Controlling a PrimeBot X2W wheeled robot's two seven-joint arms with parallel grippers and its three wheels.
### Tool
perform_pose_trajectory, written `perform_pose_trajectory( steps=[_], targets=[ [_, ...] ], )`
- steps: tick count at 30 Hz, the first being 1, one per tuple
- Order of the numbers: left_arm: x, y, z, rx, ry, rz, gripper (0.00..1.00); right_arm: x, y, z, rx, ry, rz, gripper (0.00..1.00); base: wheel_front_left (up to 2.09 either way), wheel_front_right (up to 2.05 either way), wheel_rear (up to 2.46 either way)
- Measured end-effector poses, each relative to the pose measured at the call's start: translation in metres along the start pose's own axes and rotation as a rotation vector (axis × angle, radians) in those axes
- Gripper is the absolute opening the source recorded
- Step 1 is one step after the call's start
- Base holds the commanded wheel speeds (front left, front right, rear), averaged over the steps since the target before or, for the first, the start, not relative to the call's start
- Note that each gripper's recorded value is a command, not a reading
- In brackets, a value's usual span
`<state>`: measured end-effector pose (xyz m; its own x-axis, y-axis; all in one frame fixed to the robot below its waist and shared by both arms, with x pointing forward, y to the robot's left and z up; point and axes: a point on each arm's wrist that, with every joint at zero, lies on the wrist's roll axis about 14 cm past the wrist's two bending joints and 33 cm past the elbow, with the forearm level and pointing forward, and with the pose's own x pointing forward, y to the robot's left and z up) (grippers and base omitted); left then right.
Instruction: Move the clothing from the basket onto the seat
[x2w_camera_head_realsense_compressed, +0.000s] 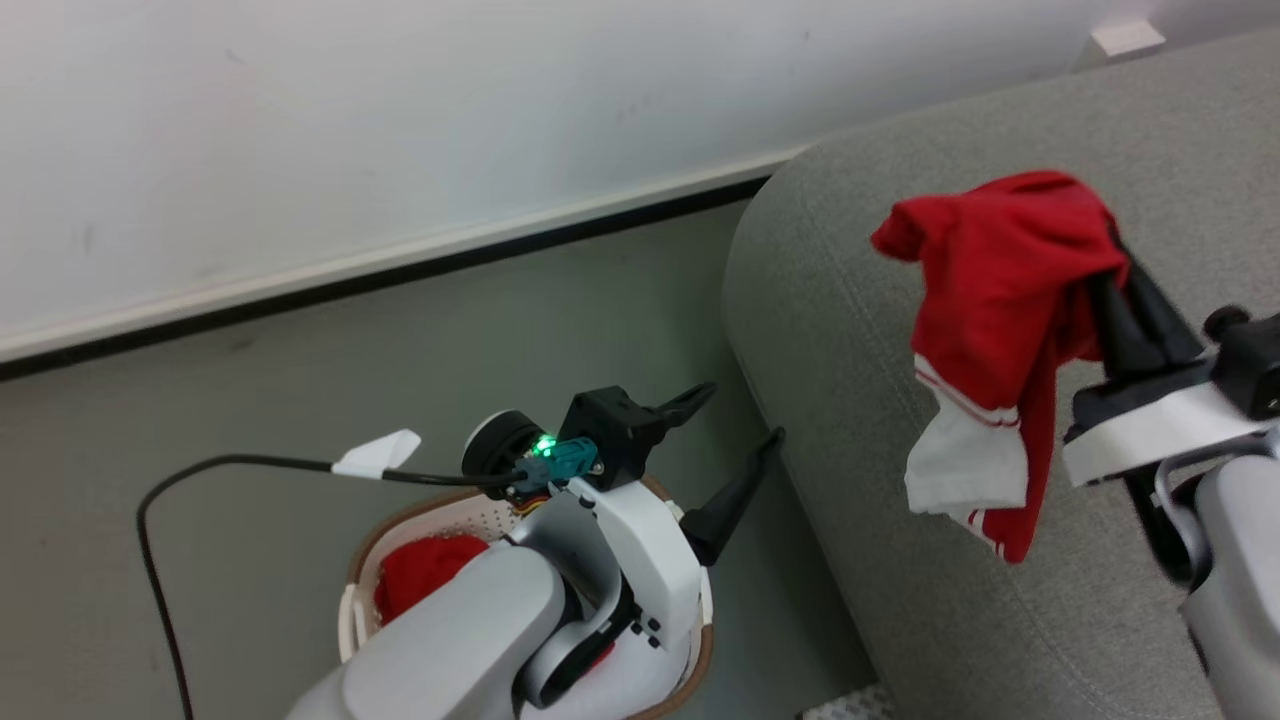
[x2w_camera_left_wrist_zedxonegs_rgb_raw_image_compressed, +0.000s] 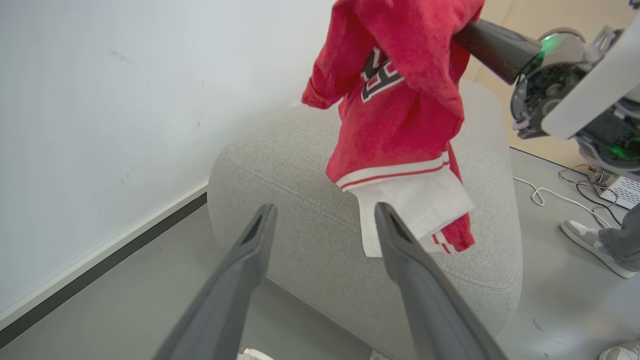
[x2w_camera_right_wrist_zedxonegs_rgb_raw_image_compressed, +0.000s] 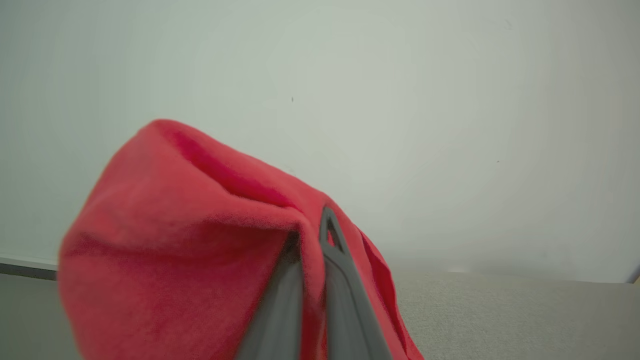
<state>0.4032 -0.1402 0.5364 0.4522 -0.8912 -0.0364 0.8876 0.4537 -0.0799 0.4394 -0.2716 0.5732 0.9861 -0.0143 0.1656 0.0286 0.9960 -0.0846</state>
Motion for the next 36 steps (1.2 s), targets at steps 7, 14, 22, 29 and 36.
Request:
perform_pose_trajectory(
  steps=[7,14,22,29,36],
  targets=[
    [0.013,0.027,-0.027,-0.045,0.016,-0.024,1.00,0.054,-0.053,0.001,-0.078,-0.016,-0.096,0.00,0.00,0.00,0.00],
    [0.019,0.073,-0.060,-0.097,0.011,0.012,1.00,0.111,-0.111,-0.028,-0.148,0.059,-0.226,0.00,0.00,0.00,0.00],
    [0.015,0.113,-0.110,-0.164,0.037,0.077,1.00,0.113,-0.165,-0.118,-0.219,0.280,-0.387,0.00,0.00,0.00,0.00],
    [-0.004,0.141,-0.134,-0.189,0.069,0.174,1.00,0.072,-0.171,-0.185,-0.130,0.432,-0.519,1.00,0.00,0.00,0.00],
    [-0.024,0.153,-0.123,-0.202,0.049,0.260,1.00,0.042,-0.147,-0.188,-0.084,0.462,-0.520,1.00,0.00,0.00,0.00]
  ],
)
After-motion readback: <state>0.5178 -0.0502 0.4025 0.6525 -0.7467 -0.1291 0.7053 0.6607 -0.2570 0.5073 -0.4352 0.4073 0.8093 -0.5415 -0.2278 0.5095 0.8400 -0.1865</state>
